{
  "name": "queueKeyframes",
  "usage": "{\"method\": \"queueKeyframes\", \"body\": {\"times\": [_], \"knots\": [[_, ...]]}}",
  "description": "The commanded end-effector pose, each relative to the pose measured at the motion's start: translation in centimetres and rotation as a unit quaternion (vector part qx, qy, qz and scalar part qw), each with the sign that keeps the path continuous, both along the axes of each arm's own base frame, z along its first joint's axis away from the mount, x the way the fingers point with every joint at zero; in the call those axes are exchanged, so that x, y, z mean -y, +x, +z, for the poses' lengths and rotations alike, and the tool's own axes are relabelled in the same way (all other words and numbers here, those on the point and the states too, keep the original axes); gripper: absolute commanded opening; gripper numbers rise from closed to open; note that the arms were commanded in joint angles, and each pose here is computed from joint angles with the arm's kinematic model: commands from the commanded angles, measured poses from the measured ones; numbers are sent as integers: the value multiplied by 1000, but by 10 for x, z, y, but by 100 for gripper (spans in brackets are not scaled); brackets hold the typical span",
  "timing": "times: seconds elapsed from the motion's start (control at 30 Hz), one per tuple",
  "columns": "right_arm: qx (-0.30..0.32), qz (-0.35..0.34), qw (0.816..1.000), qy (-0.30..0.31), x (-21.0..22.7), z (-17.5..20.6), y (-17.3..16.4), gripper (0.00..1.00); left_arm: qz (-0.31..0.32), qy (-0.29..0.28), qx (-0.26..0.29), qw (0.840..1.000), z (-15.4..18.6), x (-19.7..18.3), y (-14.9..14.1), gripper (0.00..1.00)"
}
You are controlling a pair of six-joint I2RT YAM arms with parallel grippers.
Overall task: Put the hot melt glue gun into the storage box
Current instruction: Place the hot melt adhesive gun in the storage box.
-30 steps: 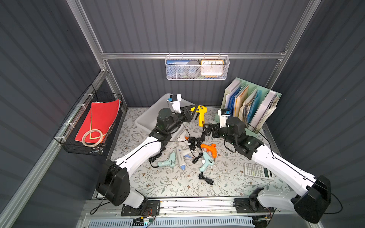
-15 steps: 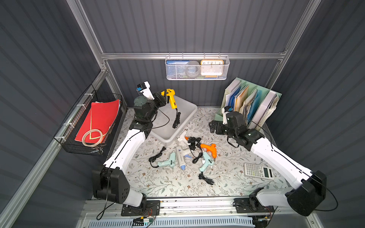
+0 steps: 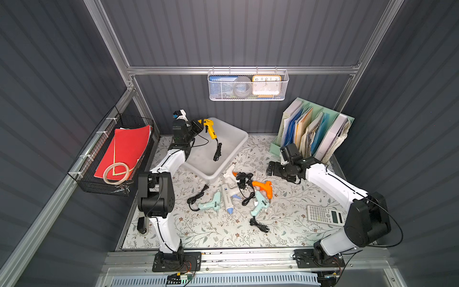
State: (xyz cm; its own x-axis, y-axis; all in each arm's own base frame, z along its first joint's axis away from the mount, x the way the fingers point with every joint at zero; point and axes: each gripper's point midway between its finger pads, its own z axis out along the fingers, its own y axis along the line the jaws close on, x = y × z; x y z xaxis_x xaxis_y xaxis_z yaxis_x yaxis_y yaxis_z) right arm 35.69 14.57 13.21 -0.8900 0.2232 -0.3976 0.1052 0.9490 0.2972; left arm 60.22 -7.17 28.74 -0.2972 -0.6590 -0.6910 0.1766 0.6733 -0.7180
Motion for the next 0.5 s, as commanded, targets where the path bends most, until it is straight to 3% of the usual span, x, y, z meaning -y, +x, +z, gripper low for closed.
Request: {"method": "queueKeyframes", "body": {"times": [0.0,0.2,0.47], "knots": [[-47,0,999,-2,2,-20,-17,99,-47,-32,28,998,16,15,14,0],[-74,12,997,2,-1,-32,-28,99,-63,-53,-42,996,-49,23,42,0],[-119,34,992,-16,3,-52,-45,93,-72,-60,-116,989,-116,28,49,0]]}}
